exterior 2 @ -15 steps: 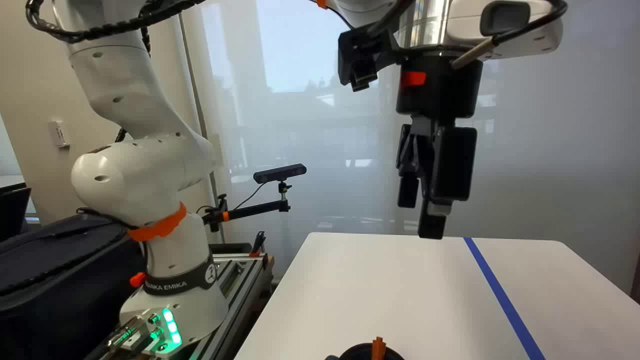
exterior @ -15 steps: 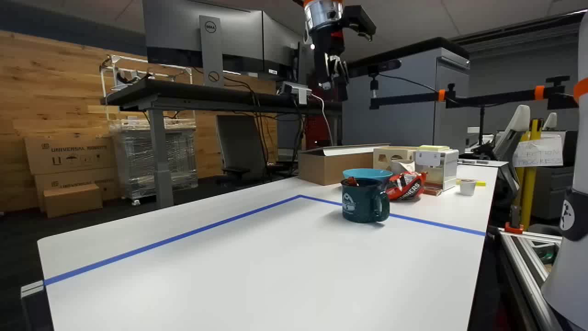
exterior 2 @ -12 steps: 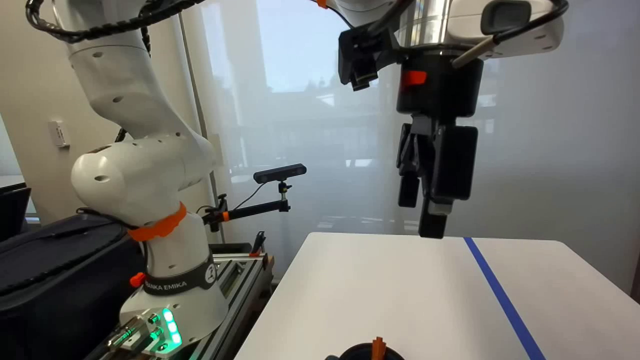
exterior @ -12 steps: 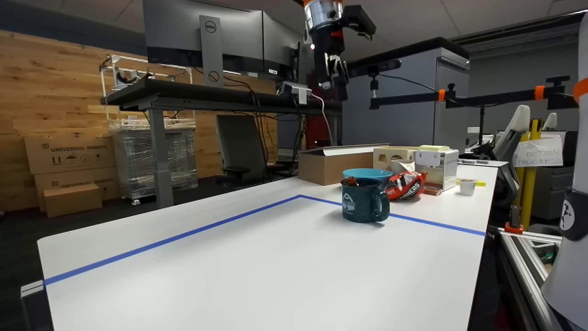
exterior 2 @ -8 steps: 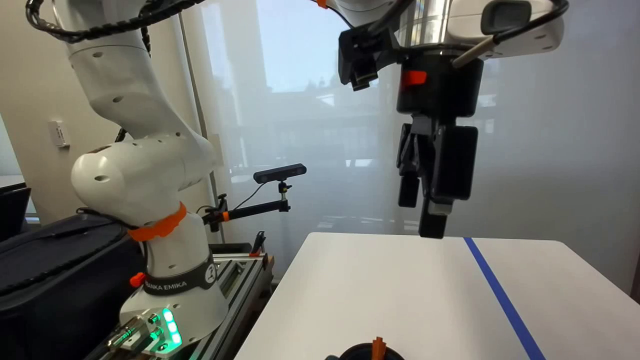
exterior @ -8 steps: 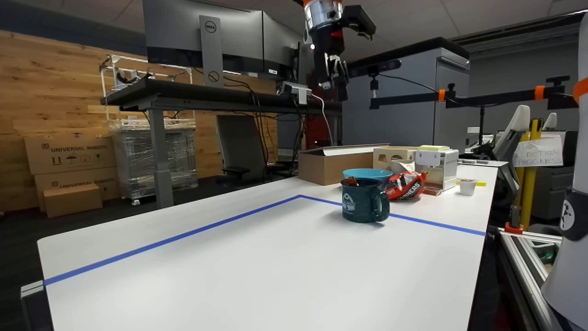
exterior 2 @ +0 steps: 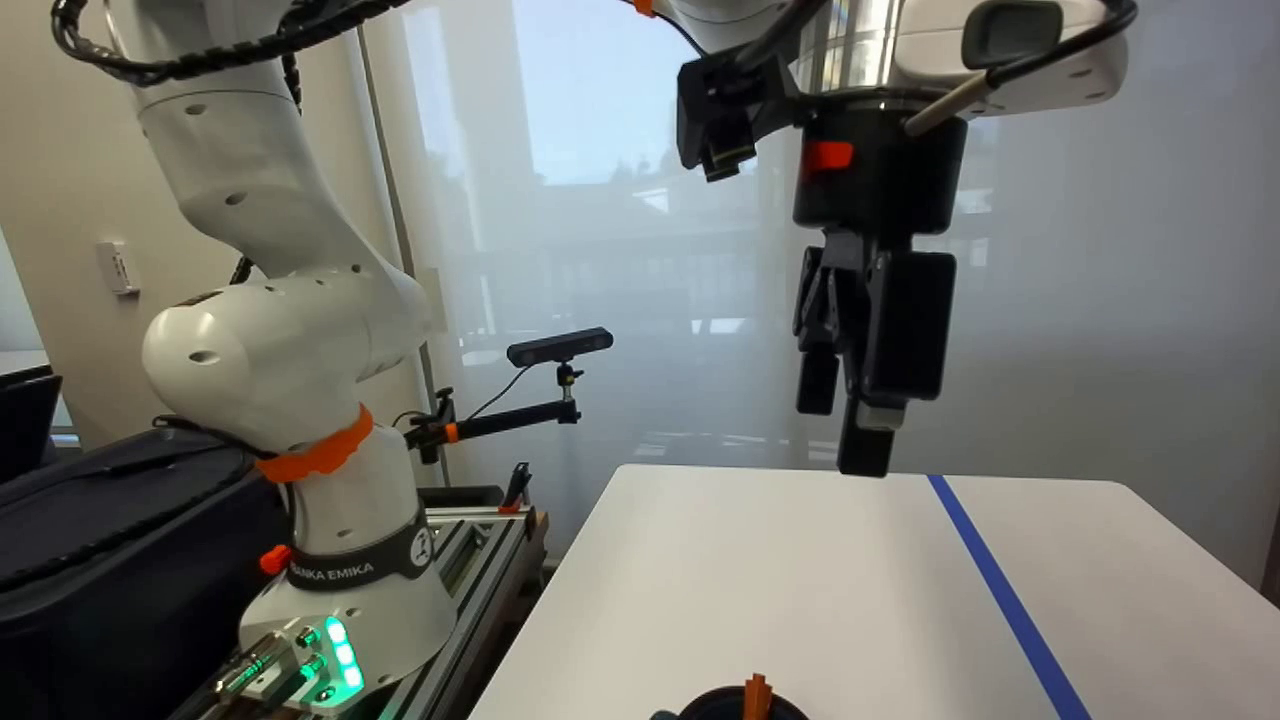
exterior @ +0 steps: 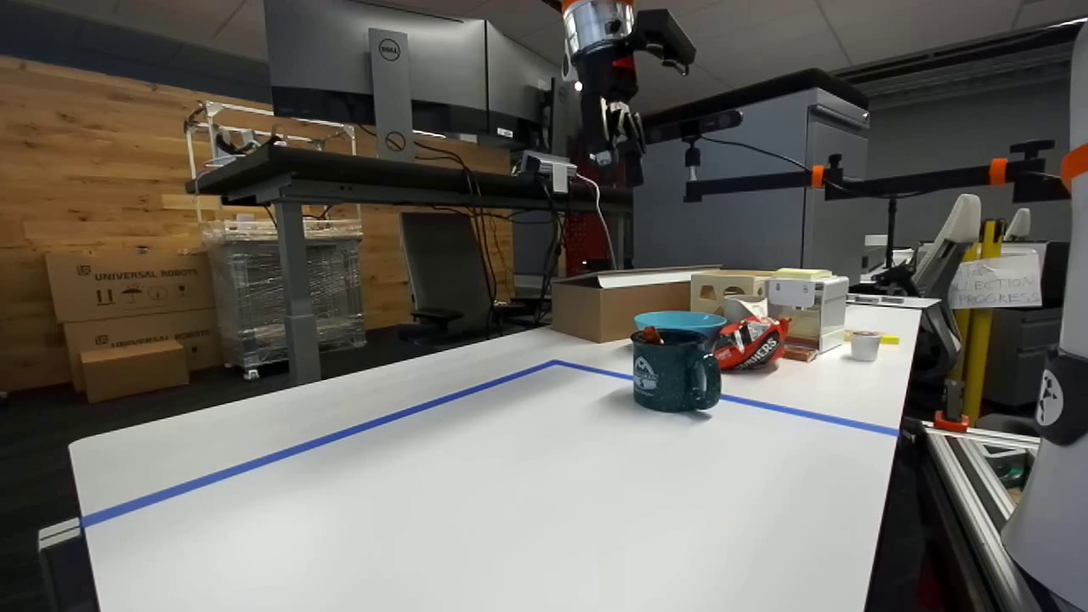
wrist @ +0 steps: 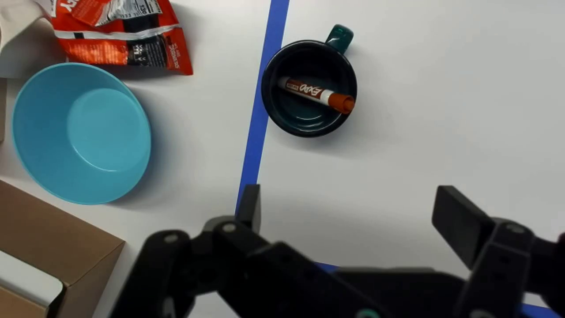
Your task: Shift the sharpie to the table
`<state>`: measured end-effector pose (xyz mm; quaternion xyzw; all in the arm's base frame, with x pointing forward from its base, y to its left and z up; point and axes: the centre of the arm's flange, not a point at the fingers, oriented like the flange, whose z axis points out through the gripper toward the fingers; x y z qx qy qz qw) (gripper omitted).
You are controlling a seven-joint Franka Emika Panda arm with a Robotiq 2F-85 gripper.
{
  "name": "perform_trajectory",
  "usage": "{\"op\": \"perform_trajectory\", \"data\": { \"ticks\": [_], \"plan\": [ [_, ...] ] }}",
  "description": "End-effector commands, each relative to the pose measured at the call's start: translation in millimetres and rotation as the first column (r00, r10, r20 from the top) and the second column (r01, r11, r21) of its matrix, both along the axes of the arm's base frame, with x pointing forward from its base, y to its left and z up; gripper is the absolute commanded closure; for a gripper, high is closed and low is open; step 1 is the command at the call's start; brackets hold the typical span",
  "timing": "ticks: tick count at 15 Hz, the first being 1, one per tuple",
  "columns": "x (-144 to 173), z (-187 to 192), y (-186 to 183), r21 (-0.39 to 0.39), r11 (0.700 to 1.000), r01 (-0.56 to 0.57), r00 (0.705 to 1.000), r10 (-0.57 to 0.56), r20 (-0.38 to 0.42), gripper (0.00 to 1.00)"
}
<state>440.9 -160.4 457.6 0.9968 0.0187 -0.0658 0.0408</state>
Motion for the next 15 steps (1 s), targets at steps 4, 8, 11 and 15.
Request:
{"op": "perform_trajectory", "data": {
  "ticks": [4, 8, 11, 15],
  "plan": [
    [0, 0, 0, 0.0, 1.0, 0.0, 1.0, 0.0, 0.0, 0.0],
    [0, 0, 0, 0.0, 1.0, 0.0, 1.0, 0.0, 0.0, 0.0],
    [0, 0, 0, 0.0, 1.0, 0.0, 1.0, 0.0, 0.0, 0.0],
    [-3, -8, 10, -0.058, 0.98, -0.19, 0.98, 0.193, 0.041, 0.0]
  ]
}}
